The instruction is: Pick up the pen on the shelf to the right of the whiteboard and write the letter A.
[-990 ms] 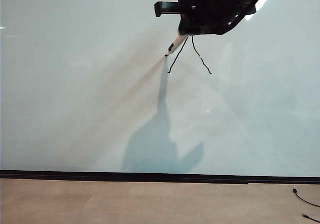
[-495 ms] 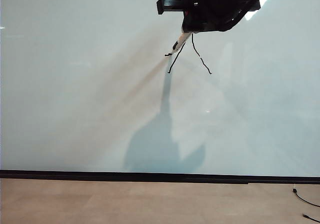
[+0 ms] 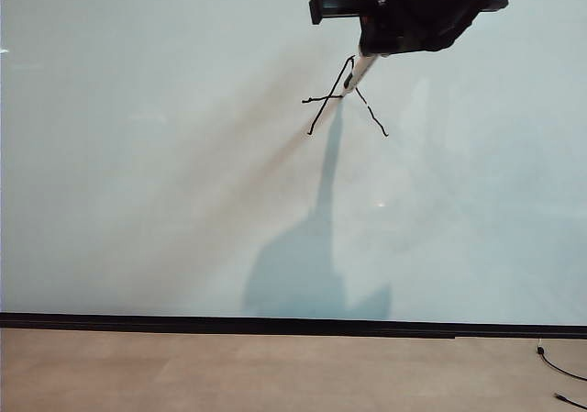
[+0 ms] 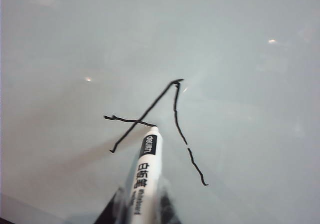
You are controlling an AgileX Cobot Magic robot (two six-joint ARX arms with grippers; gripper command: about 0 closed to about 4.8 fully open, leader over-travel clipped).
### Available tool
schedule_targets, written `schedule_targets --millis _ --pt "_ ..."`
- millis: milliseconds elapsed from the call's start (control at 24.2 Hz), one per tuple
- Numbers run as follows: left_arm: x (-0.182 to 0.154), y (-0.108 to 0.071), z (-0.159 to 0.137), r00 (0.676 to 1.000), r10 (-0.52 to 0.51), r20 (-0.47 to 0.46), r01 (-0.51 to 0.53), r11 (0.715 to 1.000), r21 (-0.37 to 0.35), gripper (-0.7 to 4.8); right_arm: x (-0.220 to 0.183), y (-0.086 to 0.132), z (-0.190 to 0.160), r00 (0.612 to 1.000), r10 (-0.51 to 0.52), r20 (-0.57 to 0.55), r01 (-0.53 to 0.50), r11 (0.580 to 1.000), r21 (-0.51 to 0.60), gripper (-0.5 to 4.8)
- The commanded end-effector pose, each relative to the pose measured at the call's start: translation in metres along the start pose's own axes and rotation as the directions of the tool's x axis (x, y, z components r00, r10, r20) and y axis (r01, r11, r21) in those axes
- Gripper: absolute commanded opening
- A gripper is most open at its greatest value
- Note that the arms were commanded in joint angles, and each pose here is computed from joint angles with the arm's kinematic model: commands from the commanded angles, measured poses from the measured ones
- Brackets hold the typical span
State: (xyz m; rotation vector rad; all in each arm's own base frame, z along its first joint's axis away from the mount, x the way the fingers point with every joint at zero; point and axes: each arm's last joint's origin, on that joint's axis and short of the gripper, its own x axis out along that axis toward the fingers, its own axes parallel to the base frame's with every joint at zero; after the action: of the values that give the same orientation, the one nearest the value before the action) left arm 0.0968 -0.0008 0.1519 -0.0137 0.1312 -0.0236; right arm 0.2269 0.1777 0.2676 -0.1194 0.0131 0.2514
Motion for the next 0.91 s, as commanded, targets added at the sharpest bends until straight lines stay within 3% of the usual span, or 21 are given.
schedule_targets --millis 41,908 --pt "-0.0002 0.0 0.0014 1.0 0.0 0.008 0.0 1.0 0.004 -0.05 -0.0018 -0.0032 0.0041 0.999 -0.039 0.013 0.039 0.999 0.006 -0.05" --pt "-0.0002 0.0 0.0014 1.0 0.0 0.008 0.0 1.0 0.005 -0.04 -0.0097 -0.0112 0.0072 0.997 -0.08 -0.002 0.08 0.997 -0.004 -0.05"
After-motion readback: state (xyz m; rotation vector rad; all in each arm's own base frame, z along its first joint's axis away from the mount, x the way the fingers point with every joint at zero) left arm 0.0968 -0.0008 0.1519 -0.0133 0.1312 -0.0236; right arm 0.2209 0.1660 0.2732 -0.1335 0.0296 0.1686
